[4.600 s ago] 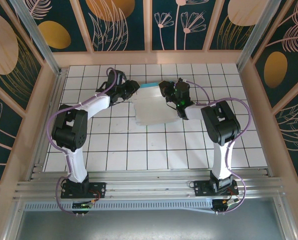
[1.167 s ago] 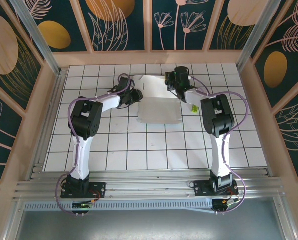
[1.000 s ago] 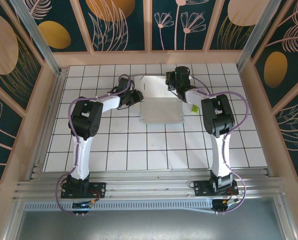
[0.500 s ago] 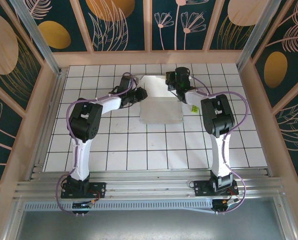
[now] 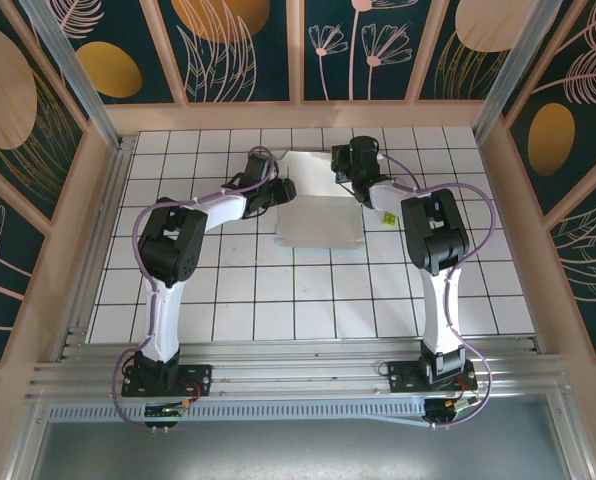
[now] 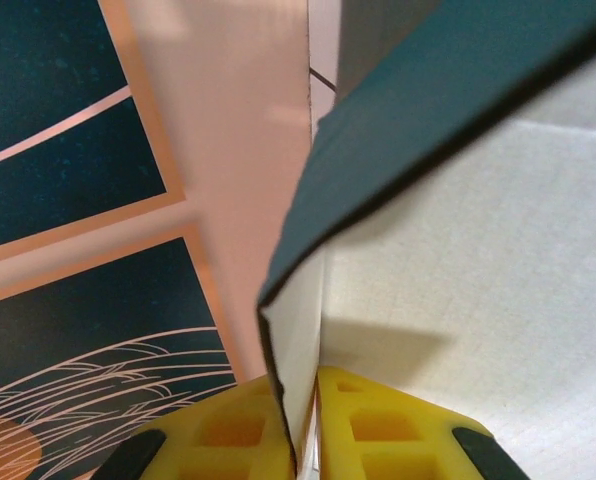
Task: Fold the paper box
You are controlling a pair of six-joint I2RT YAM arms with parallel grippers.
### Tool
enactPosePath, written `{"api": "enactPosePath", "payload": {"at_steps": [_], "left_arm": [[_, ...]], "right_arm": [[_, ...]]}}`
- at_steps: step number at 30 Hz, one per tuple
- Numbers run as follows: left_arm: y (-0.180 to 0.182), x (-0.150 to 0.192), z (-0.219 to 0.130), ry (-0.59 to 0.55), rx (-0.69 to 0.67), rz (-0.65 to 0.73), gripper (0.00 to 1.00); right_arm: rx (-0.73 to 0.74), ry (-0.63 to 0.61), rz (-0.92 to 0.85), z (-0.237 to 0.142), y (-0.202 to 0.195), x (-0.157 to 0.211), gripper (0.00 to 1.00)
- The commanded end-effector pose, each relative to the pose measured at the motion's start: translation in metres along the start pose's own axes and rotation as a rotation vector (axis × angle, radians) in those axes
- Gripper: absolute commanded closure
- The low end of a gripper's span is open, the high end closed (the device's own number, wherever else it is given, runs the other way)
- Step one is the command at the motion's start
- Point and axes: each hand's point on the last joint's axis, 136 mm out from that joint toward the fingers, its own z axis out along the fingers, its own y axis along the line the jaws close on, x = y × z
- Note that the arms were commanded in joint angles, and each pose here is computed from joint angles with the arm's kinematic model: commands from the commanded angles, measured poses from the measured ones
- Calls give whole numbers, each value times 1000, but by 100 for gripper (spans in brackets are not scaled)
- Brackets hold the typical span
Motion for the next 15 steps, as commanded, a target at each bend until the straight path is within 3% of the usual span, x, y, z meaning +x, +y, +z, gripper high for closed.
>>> {"api": "enactPosePath", "payload": {"at_steps": [1,4,11,15], "left_arm": [[24,-11,-15,-11,-192,40,57],[34,-2,-9,43,-246,30,56],[19,14,11,135,-136,-16,55],[24,21,18,170,-154,-34,55]], "right_arm": [[-31,-17,-25,-10,13,3,87],[-29,-15,-25,-10,13,3,87],[-29,-19,-26,-10,14,2,87],[-30,-16,-27,-10,15,3,87]]}}
